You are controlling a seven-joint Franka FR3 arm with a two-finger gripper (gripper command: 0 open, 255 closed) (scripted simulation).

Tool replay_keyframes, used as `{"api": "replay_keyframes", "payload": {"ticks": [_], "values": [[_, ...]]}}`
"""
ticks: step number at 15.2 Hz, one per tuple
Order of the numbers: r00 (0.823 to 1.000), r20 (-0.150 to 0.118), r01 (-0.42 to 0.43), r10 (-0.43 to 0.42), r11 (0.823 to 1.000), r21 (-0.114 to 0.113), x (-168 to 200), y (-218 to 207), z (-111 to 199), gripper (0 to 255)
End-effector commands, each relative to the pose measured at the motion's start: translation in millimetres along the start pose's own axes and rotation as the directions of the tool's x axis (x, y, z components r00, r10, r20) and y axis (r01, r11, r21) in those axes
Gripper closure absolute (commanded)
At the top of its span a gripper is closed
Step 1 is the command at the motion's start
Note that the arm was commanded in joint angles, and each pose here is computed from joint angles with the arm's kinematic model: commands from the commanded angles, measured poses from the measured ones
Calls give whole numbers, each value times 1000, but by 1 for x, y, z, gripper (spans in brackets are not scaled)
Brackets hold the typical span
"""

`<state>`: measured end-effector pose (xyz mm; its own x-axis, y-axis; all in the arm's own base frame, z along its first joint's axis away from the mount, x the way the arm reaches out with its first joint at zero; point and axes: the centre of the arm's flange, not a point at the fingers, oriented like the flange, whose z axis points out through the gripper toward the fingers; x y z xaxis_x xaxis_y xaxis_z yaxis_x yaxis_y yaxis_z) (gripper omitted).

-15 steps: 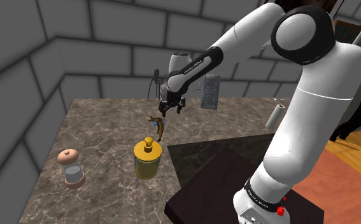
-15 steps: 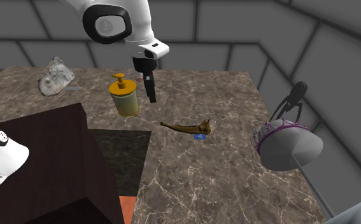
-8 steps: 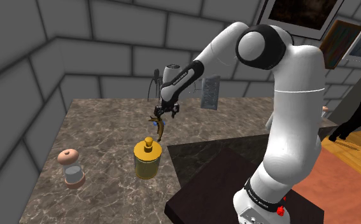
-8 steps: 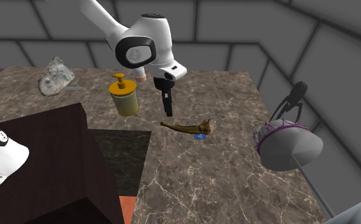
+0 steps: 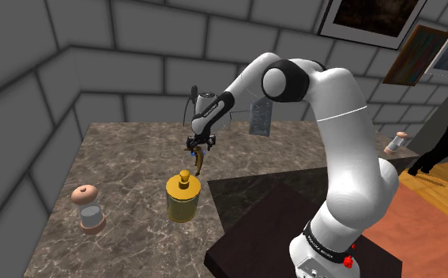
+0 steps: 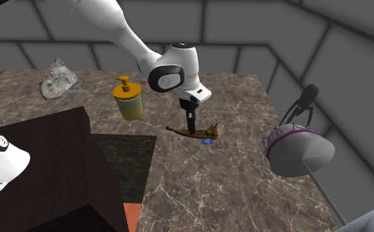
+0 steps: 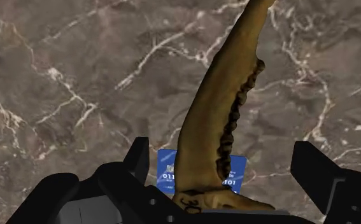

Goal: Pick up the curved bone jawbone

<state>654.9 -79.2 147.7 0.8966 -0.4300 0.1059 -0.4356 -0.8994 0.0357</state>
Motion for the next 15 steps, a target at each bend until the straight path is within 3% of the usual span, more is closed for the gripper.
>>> {"api": "replay_keyframes", "payload": {"ticks": [1, 9, 10, 15], "values": [[1000, -2, -12, 12, 1000, -1, 4, 0, 14, 0], [1000, -2, -12, 12, 1000, -1, 1, -2, 49, 0], [1000, -2, -12, 12, 1000, -1, 0, -1, 50, 255], [1000, -2, -12, 12, 1000, -1, 1, -1, 50, 255]]}}
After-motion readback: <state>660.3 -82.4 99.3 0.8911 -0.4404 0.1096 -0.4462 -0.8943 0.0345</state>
